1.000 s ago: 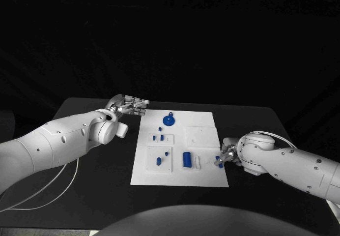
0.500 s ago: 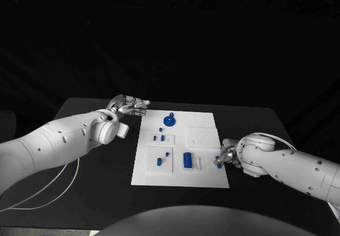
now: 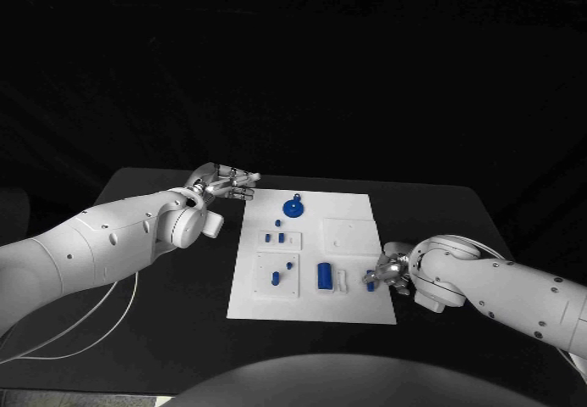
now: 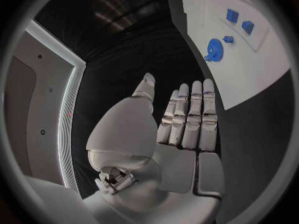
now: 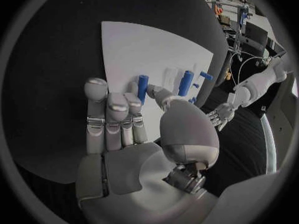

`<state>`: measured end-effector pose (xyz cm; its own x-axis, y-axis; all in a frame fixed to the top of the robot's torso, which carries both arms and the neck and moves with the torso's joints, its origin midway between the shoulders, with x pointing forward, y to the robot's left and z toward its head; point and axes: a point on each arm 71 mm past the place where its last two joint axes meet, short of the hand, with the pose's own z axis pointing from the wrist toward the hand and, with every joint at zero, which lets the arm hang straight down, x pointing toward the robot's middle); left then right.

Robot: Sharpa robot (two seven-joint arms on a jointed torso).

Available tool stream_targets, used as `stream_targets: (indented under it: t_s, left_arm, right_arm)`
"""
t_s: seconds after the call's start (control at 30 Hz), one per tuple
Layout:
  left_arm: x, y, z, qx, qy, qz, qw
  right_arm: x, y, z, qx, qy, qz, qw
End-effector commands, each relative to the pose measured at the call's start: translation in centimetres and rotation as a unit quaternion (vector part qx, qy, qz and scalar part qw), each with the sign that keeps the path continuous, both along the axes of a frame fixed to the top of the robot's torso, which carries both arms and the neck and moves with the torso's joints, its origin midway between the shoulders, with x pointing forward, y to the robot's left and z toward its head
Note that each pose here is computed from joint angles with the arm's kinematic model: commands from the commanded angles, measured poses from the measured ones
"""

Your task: Assemble the parts on the task board

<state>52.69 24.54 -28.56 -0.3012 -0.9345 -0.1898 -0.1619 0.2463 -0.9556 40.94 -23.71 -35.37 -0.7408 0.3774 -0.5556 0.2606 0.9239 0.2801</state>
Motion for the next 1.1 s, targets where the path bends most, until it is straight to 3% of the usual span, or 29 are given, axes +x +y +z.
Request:
stream_targets:
  t_s: [0.03,0.47,1.1]
  left_arm:
    - [-0.04,-0.3,0.01,-0.007,0.003,-0.007,1.000]
    - [-0.07,-0.3,-0.03,-0.008,0.006,-0.010,1.000]
    - [-0.06,-0.5,-0.08,-0.009,0.009,-0.015,1.000]
  right_arm:
    - [-0.3,0.5,-0.1,0.036,0.011,-0.024,0.999]
    - [-0.2,2.2,1.3,0.057,-0.008,-0.019,0.998]
    - [-0.3,4.5,1.0,0.066,0.019,0.008,0.998]
